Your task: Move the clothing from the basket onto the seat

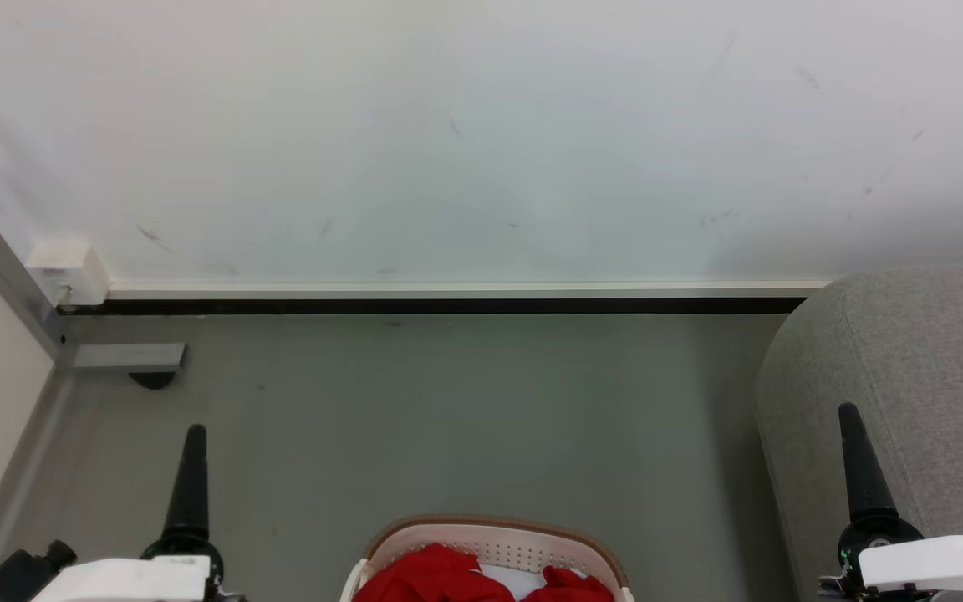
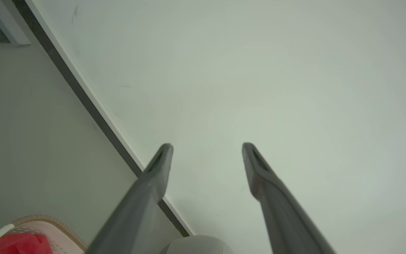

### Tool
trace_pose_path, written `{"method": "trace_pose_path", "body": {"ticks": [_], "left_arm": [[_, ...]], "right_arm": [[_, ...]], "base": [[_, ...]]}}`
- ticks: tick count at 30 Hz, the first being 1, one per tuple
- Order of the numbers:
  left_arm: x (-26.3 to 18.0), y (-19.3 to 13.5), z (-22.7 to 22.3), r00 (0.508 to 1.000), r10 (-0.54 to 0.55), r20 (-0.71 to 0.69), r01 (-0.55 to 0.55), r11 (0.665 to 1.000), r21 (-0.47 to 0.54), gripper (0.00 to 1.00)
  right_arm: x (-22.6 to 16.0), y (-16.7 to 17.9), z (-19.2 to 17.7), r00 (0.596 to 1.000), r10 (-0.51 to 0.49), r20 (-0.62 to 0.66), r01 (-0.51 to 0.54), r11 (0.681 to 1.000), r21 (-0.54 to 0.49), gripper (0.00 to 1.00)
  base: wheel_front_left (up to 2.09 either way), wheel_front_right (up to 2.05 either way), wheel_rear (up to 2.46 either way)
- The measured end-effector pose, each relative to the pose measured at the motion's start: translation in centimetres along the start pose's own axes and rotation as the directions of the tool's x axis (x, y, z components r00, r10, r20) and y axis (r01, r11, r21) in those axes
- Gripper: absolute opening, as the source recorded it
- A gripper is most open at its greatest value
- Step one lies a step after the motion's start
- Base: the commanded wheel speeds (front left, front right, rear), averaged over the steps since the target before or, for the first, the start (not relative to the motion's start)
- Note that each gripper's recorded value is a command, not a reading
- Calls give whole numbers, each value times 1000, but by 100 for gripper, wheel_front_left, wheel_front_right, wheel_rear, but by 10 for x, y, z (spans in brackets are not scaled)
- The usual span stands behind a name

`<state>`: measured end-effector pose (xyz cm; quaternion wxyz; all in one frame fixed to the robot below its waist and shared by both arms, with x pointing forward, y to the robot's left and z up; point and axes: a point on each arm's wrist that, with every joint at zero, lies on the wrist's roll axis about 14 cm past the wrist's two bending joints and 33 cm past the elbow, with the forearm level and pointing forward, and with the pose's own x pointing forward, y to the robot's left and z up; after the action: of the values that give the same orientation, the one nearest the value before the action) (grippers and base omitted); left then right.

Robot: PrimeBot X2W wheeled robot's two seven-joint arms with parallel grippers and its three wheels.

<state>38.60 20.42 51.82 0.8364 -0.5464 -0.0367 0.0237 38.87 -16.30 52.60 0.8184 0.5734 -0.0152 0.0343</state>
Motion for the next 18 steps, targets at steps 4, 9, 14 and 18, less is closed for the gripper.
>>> {"method": "trace_pose_path", "body": {"ticks": [4, 9, 14, 18], "left_arm": [[1, -4, -3, 1000, -10, -6, 11, 997, 78, 100], [1, -8, -7, 1000, -14, -12, 16, 983, 181, 100], [2, -12, -11, 1000, -23, -16, 27, 958, 285, 100], [2, -14, -15, 999, -28, -25, 35, 927, 372, 100]], "right_arm": [[1, 6, -2, 1000, 19, -3, -19, 998, -68, 100], [1, 11, -5, 999, 40, -8, -41, 988, -150, 100], [1, 15, -9, 998, 54, -18, -57, 970, -236, 100], [1, 14, -11, 998, 56, -28, -62, 945, -321, 100]], "base": [[0, 0, 0], [0, 0, 0], [0, 0, 0], [0, 0, 0]]}}
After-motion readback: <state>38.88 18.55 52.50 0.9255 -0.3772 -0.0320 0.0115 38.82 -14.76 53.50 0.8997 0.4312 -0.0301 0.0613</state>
